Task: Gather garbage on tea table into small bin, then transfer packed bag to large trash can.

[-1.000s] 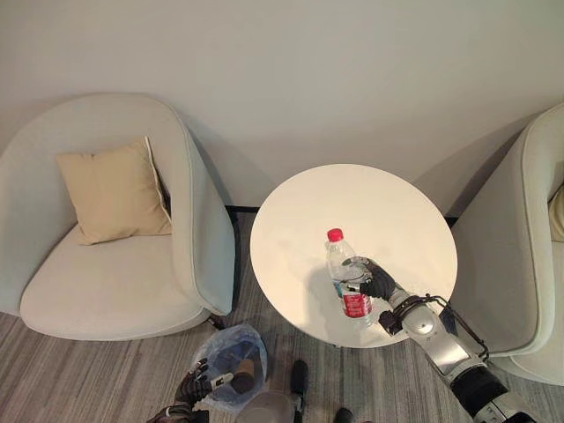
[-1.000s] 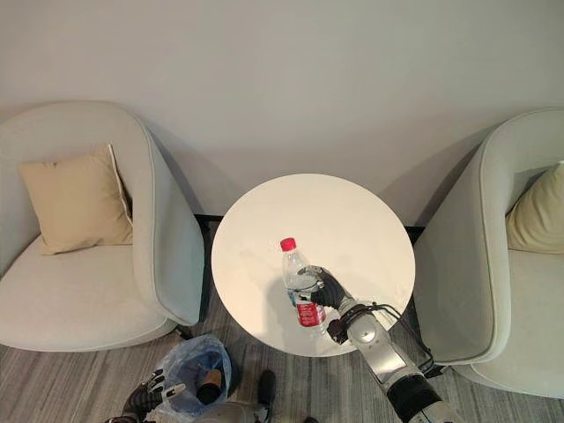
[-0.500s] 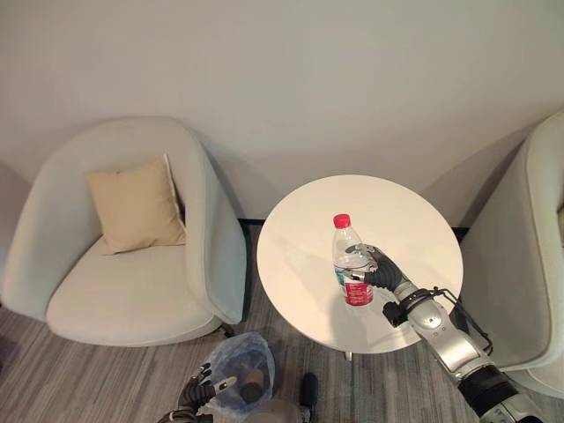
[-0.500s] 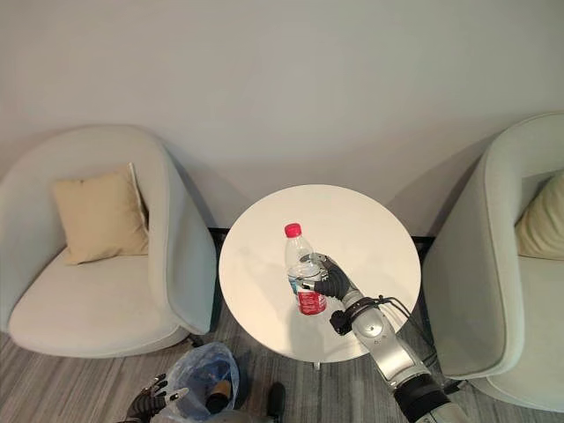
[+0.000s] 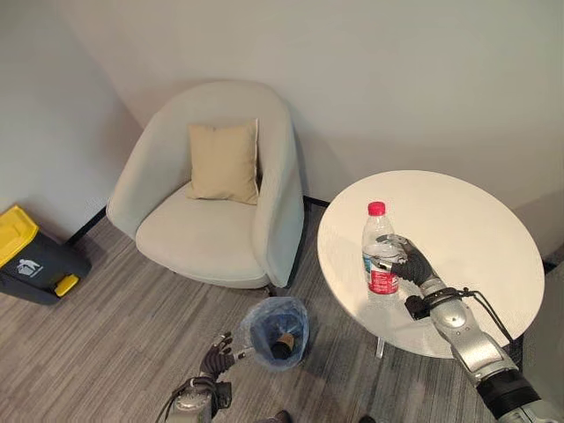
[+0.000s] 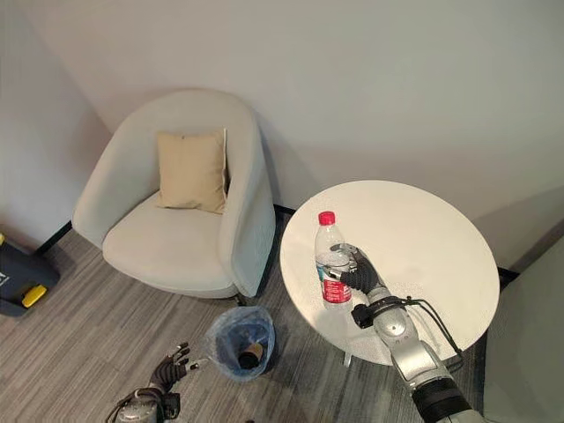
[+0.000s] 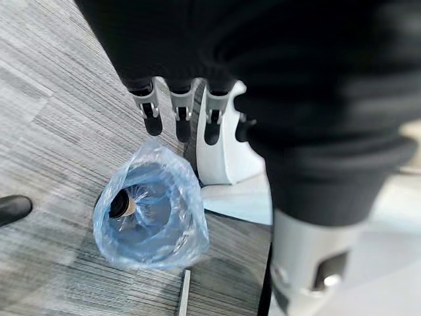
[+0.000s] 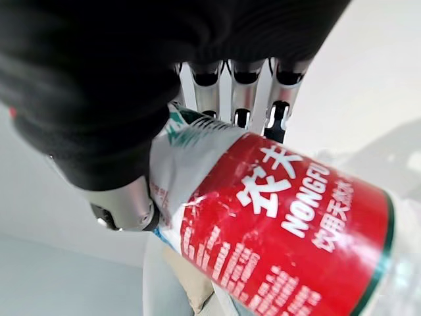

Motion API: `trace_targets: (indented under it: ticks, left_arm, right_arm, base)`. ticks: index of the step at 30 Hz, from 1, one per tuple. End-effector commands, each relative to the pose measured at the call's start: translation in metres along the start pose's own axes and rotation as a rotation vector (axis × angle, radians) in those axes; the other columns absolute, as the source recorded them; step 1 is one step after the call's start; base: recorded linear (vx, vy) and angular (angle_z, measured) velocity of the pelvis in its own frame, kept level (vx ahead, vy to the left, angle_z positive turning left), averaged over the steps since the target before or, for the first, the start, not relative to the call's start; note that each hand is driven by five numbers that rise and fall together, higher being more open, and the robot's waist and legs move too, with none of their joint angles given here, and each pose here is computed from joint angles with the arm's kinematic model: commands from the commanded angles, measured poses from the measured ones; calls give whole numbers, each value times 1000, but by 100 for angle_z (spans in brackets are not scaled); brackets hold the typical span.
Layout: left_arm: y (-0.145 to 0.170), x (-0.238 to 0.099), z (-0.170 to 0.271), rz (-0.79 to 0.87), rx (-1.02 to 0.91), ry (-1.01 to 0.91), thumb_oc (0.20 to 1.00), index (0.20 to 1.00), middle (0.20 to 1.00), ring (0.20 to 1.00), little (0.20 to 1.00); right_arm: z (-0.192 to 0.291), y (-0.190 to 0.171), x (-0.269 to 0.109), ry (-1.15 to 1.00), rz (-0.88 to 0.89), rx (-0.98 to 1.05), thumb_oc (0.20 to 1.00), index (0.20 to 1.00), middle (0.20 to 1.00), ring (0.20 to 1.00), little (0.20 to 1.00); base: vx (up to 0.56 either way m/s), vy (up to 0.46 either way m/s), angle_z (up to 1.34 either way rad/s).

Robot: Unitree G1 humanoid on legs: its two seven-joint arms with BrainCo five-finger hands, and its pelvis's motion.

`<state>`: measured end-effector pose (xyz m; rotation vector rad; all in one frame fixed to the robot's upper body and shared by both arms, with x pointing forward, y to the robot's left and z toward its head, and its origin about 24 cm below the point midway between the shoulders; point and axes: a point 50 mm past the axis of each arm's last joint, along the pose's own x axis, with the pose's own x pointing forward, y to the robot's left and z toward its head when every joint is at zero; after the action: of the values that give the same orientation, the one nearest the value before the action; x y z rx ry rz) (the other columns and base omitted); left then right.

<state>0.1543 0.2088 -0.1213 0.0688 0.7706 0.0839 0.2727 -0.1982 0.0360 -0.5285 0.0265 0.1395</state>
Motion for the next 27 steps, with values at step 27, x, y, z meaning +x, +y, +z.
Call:
trace_targets:
  ticks: [27]
  left_arm:
    - [41, -9, -6, 109, 23, 5, 1000, 1000, 1000, 1000, 1000]
  right_arm:
    - [25, 10, -8, -147, 82, -10, 200, 200, 200, 200, 200]
  base:
    - [22, 51, 32]
